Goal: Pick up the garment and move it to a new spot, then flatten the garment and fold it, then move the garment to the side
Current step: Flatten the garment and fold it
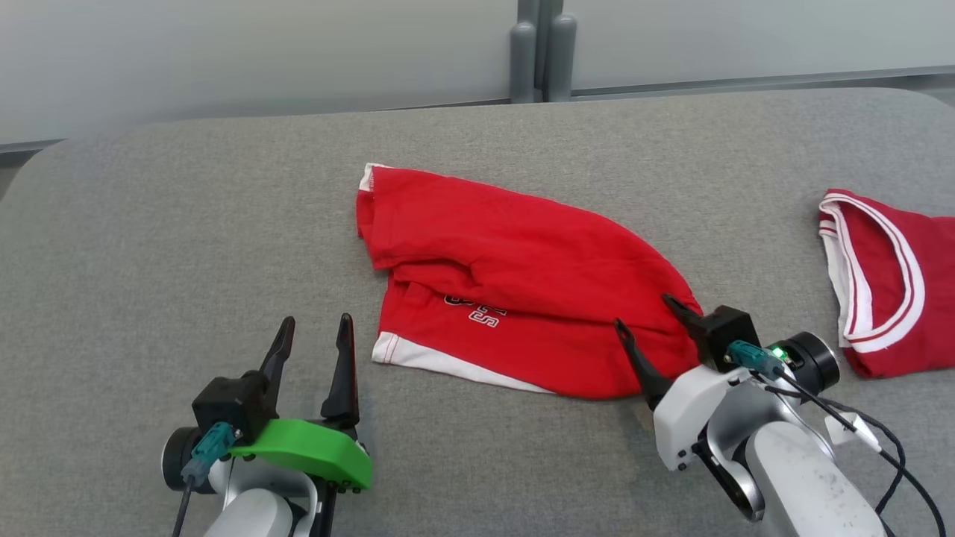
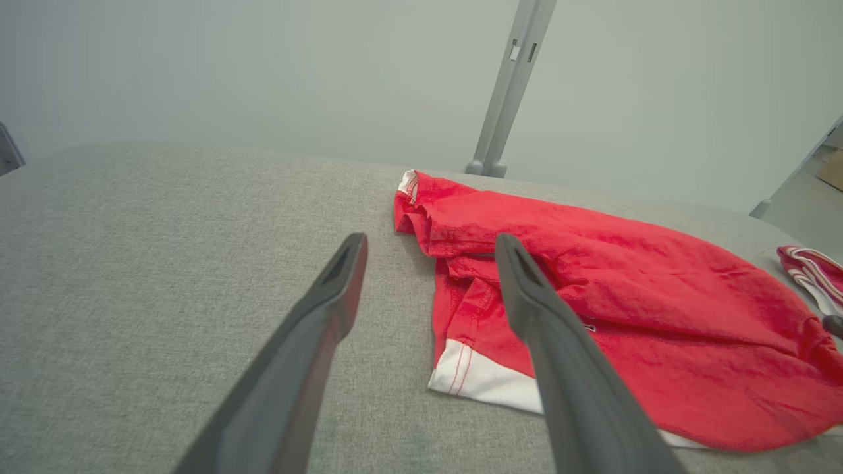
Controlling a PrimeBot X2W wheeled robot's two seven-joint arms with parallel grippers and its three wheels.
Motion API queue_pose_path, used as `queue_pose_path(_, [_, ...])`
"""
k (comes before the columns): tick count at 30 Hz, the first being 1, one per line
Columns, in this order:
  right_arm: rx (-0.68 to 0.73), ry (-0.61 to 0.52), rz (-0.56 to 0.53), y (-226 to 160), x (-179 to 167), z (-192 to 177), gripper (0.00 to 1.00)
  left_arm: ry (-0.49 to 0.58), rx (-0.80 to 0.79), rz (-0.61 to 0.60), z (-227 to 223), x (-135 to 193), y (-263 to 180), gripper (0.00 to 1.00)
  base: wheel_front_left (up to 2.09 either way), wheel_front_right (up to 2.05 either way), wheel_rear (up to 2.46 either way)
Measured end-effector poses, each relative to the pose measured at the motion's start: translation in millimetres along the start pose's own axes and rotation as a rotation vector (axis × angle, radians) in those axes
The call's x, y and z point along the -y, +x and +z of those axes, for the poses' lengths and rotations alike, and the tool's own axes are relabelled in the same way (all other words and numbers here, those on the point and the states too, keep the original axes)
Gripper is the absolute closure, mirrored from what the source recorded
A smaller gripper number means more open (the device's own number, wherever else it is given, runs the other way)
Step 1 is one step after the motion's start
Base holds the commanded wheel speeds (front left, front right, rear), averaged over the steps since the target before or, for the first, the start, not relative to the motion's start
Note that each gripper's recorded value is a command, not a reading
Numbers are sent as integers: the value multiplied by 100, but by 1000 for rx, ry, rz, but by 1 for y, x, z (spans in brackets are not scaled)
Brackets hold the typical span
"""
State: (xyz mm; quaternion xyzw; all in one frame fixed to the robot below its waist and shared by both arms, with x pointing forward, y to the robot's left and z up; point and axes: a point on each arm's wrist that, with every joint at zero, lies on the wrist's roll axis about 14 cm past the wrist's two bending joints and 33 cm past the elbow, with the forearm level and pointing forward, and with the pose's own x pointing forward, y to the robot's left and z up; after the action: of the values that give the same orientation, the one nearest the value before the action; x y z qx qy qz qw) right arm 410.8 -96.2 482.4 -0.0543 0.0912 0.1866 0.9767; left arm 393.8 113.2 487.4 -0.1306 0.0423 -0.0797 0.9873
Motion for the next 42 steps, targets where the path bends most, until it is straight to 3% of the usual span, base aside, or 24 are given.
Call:
queue_pose_path(14, [-220, -209, 189, 52, -21, -44, 0, -21, 15, 117, 0, -34, -17, 0, 0, 0, 0])
queue_pose_path(15, [-219, -220, 195, 56, -21, -43, 19, -20, 16, 124, 0, -36, -18, 0, 0, 0, 0])
queue_pose_path(16, [-210, -228, 199, 60, -20, -40, 51, -22, 17, 131, 0, -38, -18, 0, 0, 0, 0])
queue_pose_path(19, [-192, -242, 207, 70, -21, -32, 100, -26, 17, 147, -1, -42, -21, 0, 0, 0, 0])
queue_pose_path(35, [-100, -348, 209, 119, -9, 18, 100, -41, -3, 170, -13, -47, -26, 0, 0, 0, 0])
queue_pose_path(42, [-150, -388, 188, 143, 10, 9, 100, -50, -10, 179, -17, -49, -23, 0, 0, 0, 0])
